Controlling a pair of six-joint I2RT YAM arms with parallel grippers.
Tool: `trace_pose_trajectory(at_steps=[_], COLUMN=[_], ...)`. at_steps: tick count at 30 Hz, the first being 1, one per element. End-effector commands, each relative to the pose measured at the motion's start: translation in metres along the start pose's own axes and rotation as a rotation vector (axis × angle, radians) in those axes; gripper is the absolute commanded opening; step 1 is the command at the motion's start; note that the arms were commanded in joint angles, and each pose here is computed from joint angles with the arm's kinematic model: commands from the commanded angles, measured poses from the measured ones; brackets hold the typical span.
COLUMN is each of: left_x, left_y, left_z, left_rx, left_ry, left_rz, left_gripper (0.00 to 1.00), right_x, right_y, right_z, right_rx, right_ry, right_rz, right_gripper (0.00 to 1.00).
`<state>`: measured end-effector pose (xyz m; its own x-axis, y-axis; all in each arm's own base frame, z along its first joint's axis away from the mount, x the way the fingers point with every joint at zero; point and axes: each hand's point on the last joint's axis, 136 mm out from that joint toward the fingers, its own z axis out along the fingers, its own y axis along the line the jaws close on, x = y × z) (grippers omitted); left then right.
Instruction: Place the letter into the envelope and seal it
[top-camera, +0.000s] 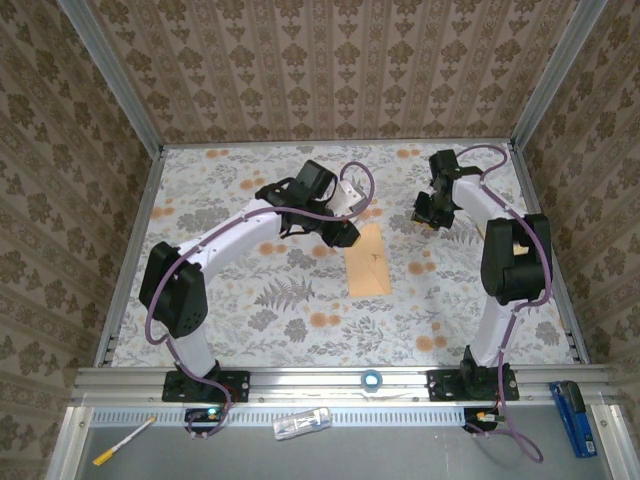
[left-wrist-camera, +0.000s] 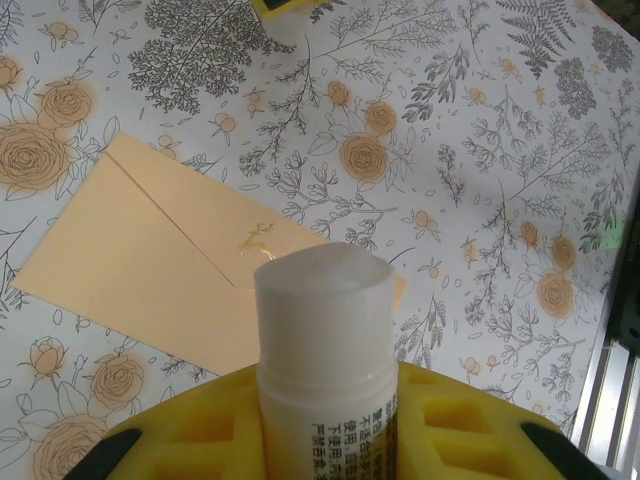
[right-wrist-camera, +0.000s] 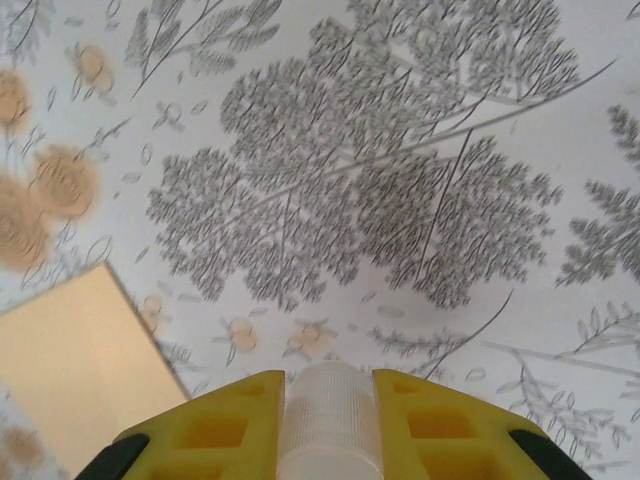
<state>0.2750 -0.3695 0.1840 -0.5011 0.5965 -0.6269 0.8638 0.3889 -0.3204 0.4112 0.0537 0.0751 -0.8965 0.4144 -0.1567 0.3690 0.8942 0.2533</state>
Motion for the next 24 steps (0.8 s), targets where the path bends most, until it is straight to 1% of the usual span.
trace_pose_trajectory(at_steps=[1, 5, 8, 13, 18, 21, 24], left_x=[-0.006, -0.008, -0.011, -0.014, -0.013, -0.015, -0.011], left_y=[-0.014, -0.023, -0.029, -0.043, -0.051, -0.058, -0.061], left_z=[-0.012, -0.012, -0.013, -0.018, -0.019, -0.021, -0.021], left_rx=[0.031, 0.078, 0.111, 0.157, 0.199, 0.233, 0.236], left_ry=[-0.048, -0.087, -0.121, -0.190, -0.185, -0.194, -0.177], left_rz=[0.045, 0.092, 0.127, 0.216, 0.264, 0.289, 0.315], left_gripper=[0.00, 0.02, 0.02, 0.00, 0.00, 0.00, 0.00], right_x=[0.011, 0.018, 0.025, 0.044, 0.057, 0.066, 0.074], right_y=[0.022, 0.036, 0.053, 0.080, 0.101, 0.107, 0.109], right_z=[-0.033, -0.060, -0.082, -0.112, -0.136, -0.148, -0.158], right_rx=[-0.114, -0.194, -0.298, -0.476, -0.630, -0.681, -0.714], right_ry=[0.048, 0.058, 0.067, 0.151, 0.198, 0.234, 0.251], right_rz=[-0.038, -0.056, -0.078, -0.101, -0.115, -0.130, -0.145], right_gripper=[0.24, 0.24, 0.24, 0.24, 0.24, 0.24, 0.24])
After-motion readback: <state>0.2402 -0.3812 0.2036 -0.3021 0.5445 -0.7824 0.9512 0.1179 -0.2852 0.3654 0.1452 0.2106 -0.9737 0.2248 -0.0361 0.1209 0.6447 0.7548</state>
